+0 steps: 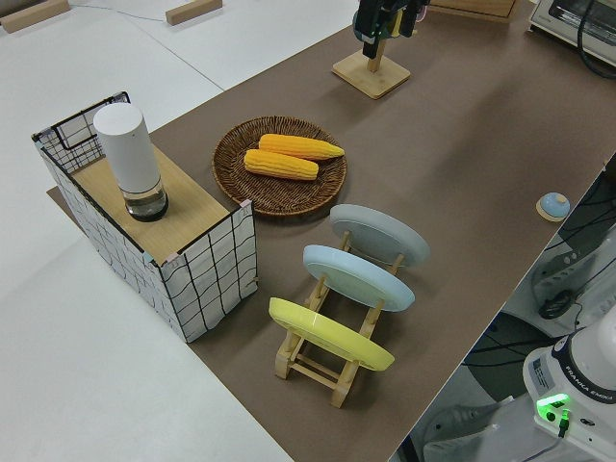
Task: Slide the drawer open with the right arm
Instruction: 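Raise the right arm and reach the right gripper to the black drawer handle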
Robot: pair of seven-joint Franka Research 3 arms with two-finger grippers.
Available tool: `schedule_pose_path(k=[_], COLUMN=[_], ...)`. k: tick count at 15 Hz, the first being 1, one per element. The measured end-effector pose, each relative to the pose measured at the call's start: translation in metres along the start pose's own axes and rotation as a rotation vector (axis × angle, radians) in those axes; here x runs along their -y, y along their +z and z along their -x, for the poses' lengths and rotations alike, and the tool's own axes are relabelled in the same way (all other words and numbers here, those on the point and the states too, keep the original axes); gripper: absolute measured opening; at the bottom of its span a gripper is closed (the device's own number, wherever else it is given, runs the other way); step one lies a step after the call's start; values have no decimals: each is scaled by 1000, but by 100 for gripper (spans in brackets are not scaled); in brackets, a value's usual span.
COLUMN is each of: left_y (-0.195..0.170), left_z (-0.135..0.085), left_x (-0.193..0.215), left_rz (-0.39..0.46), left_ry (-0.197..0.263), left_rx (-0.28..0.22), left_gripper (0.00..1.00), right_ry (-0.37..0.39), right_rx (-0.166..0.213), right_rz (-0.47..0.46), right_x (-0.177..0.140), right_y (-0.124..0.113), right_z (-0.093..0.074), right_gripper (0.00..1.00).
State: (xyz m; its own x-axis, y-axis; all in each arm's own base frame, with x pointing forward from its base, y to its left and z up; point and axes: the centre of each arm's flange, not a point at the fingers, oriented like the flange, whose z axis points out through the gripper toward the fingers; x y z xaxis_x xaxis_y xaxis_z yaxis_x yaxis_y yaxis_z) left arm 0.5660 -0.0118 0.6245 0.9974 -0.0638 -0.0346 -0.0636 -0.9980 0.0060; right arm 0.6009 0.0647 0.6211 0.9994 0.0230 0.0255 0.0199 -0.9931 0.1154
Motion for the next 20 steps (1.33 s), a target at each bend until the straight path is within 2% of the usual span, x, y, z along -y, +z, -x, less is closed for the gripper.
schedule_pose_path(k=[4,7,9,13,17,20], left_y=[0,0,0,0,0,0], left_z=[0,0,0,0,0,0], left_x=[0,0,0,0,0,0], left_rz=[0,0,0,0,0,0], left_ry=[0,0,0,0,0,0], left_rx=[0,0,0,0,0,0], left_gripper=[100,100,100,100,100,100], right_ry=[-46,-81,-143,-289,-429,-497], right_rx=[-28,-85,-122,-156,-243,-296], right_rz=[120,281,430,740,988,1121], right_x=[27,68,105,146,158,164], right_y=[-6,-15,-10,36,86,119], right_z=[2,8,13,7,-9,-19], right_gripper=[99,99,99,99,99,99])
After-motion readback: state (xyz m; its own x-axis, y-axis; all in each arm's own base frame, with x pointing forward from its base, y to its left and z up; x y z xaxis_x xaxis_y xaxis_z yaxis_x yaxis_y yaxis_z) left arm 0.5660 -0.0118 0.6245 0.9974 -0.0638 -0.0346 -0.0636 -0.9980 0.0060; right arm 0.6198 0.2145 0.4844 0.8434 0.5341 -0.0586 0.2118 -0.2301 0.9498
